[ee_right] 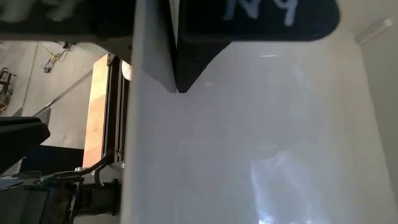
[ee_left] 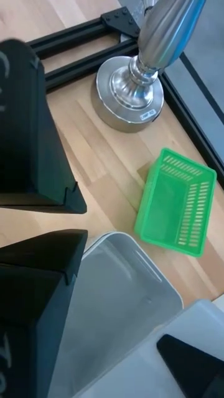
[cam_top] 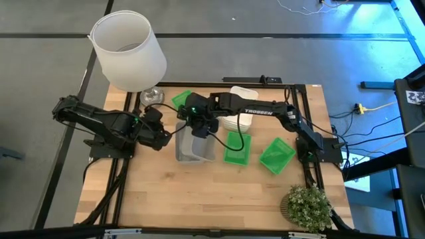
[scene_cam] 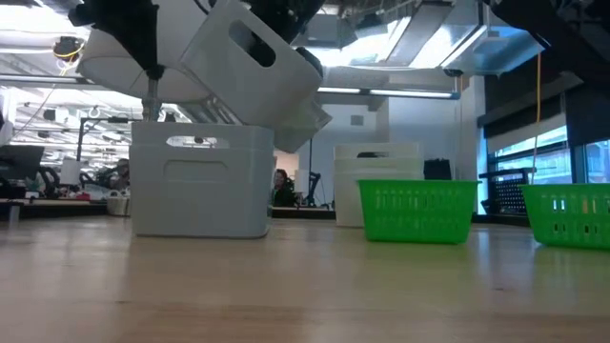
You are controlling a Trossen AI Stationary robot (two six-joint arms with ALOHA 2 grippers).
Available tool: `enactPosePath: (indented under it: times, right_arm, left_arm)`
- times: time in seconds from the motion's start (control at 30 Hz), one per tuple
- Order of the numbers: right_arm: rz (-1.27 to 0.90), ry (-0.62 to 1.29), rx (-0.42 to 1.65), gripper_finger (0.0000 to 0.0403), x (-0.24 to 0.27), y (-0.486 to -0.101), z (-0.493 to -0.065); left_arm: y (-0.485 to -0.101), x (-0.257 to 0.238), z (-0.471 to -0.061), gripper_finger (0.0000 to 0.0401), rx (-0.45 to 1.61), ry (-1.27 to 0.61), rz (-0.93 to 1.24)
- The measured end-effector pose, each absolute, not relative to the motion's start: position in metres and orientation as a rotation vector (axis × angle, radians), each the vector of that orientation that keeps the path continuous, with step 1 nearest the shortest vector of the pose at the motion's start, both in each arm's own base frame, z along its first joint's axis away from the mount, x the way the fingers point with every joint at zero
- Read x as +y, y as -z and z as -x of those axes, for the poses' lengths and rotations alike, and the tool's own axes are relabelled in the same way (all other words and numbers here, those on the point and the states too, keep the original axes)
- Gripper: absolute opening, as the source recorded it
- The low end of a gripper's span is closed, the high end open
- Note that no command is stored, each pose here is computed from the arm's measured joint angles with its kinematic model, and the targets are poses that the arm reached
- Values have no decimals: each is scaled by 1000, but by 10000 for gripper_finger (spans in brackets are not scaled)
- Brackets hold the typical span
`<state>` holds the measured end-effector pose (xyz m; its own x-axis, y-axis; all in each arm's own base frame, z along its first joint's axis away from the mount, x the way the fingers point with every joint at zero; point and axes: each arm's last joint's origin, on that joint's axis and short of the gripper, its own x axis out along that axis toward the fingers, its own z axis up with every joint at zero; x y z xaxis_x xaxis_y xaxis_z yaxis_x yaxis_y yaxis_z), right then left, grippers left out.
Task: Stack baskets by color
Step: Stack the bottom gray bin on top of the top gray bin
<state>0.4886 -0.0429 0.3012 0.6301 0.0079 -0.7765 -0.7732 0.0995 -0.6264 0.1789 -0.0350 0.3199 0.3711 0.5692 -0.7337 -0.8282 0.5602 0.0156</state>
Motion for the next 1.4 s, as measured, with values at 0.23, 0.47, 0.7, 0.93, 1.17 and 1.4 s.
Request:
enactPosePath:
  times: [0.23, 0.47, 0.7, 0.93, 1.17, 1.4]
  right_arm:
    - [1362, -677, 713, 31, -42, -282, -492]
    - [1366, -635, 694, 51, -37, -283, -496]
    - [1486, -672, 712, 24, -32, -286, -494]
    - [1593, -725, 674, 4, -27, -287, -494]
    - [1673, -770, 645, 2, -22, -288, -494]
    - [1663, -826, 680, 2, -22, -312, -483]
  left_arm:
    - [-319, -36, -179, 44, 802, -903, 414]
    - [-319, -36, -179, 44, 813, -893, 429]
    - [-319, -37, -179, 44, 810, -889, 434]
    - [-319, -37, -179, 44, 812, -889, 434]
    - [-319, -37, -179, 44, 813, -888, 432]
    - [-319, -37, -179, 44, 813, -889, 430]
